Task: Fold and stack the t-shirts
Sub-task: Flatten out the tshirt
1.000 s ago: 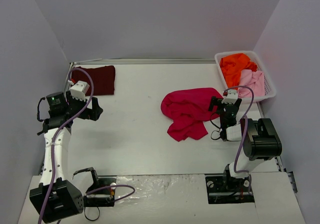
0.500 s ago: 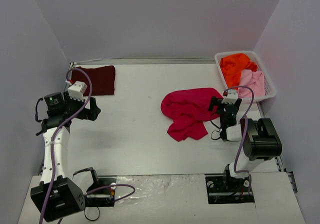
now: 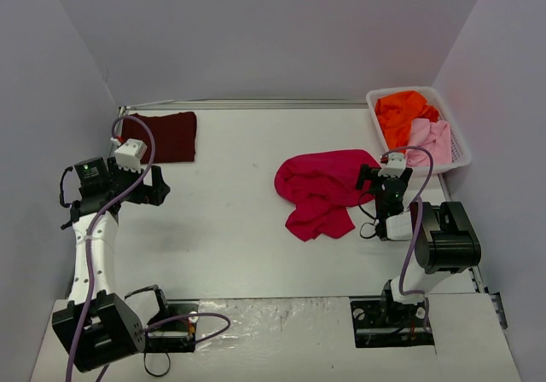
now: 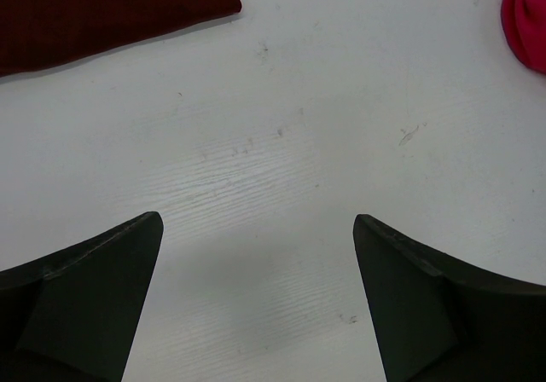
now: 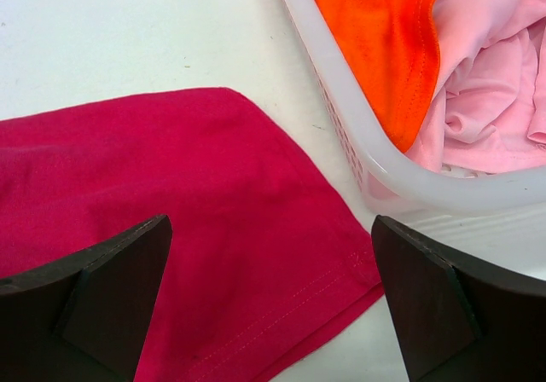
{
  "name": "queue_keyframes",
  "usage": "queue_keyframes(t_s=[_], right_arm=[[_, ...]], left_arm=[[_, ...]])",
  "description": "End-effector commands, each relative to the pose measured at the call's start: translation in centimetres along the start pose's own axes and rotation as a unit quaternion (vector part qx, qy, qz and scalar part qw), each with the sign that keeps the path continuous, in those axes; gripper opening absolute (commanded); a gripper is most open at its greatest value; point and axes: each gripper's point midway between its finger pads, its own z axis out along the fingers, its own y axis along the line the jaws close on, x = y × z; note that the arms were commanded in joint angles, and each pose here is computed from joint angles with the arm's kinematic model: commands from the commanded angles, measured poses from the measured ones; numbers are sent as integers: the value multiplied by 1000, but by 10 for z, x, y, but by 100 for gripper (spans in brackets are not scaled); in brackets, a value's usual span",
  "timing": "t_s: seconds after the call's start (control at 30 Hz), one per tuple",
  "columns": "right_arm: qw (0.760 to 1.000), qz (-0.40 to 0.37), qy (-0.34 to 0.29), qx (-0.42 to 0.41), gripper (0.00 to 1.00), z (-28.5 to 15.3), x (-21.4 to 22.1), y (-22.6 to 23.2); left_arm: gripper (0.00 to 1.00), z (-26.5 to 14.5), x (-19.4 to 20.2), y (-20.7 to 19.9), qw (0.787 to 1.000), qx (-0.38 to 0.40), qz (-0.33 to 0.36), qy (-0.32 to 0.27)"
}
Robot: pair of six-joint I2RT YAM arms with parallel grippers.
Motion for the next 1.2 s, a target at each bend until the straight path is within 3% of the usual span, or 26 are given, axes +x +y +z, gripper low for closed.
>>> queue_keyframes(t_s=[0.0,0.23,0.3,0.33,0.47,0.57,0.6,0.63,0.7,0.8,1.17], right_arm=[[998,15,-58,-4,100,4,-31,3],[998,1,-63,-22,100,1,-34,8],[995,-16,-82,-49,100,-3,-54,19],[997,-21,-53,-54,100,-5,-46,22],[993,-30,-46,-100,100,-15,-90,38],[986,-55,9,-157,100,-22,-107,59],[977,-65,75,-191,100,-33,-86,70],[972,-88,64,-208,100,-30,-113,76],[944,-120,157,-263,100,-44,-84,96],[910,-164,229,-306,100,-46,-71,111],[833,-241,333,-370,98,-20,-16,173]], left_arm=[[94,-3,-9,3,1000,-3,14,-12],[94,-2,-9,3,1000,-1,11,-14],[94,-1,-7,3,1000,0,10,-13],[94,-1,-7,4,1000,0,10,-13],[94,1,-7,5,1000,1,8,-12],[94,0,-7,4,1000,2,7,-12],[94,0,-9,3,1000,4,8,-14],[94,-1,-10,2,1000,6,9,-17],[94,-3,-12,0,1000,7,10,-21],[94,-3,-13,-2,1000,12,11,-23],[94,-5,-16,-9,999,25,10,-28]])
